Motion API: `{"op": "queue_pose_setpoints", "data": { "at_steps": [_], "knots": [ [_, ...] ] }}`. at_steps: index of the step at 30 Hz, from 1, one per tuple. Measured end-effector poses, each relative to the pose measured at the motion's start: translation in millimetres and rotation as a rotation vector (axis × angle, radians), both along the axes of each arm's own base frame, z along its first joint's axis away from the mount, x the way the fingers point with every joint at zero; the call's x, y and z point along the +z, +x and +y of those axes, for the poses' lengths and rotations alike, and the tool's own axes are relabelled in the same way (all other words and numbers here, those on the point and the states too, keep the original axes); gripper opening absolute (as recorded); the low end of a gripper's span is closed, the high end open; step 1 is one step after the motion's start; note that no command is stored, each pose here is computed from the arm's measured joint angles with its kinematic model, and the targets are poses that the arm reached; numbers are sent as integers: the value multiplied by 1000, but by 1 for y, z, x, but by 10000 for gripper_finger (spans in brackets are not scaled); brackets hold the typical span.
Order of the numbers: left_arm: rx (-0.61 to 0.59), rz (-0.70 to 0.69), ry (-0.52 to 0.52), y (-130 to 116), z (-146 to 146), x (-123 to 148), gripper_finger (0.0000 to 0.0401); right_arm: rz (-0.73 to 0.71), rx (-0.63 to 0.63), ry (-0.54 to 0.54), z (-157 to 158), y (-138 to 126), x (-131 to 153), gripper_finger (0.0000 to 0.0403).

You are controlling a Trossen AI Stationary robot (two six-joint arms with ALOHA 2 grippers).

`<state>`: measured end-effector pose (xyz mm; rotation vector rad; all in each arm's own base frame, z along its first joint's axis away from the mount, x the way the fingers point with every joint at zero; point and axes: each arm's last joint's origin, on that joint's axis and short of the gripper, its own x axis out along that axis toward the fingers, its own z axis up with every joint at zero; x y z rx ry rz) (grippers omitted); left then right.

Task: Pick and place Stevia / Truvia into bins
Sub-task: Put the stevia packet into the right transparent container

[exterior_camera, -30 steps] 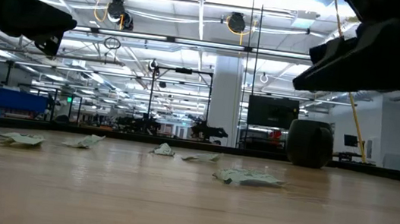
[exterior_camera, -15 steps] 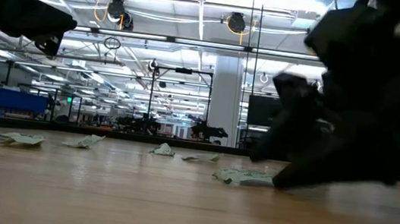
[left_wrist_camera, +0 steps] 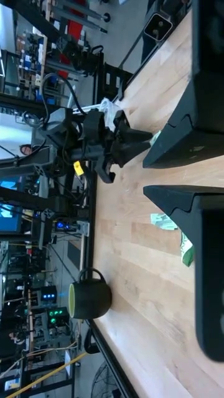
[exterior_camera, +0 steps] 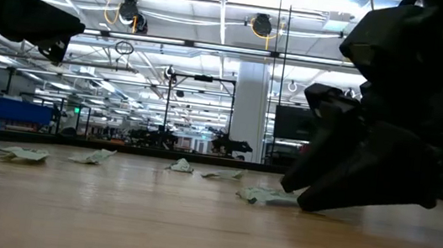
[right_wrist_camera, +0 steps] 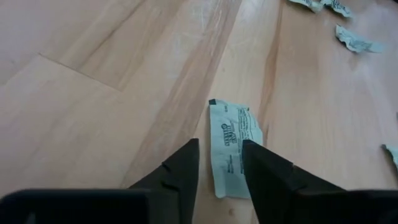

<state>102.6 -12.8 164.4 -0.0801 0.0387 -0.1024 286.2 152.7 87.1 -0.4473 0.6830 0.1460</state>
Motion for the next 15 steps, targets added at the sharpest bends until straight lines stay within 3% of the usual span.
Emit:
{"op": "queue_pose_setpoints", "data": {
  "at_steps": [12, 15],
  "knots": [
    [0, 0, 0, 0, 0, 0, 58, 6, -97, 87, -6, 2, -1, 12],
    [0, 0, 0, 0, 0, 0, 58, -1, -117, 97, -7, 3, -1, 4]
  ]
}}
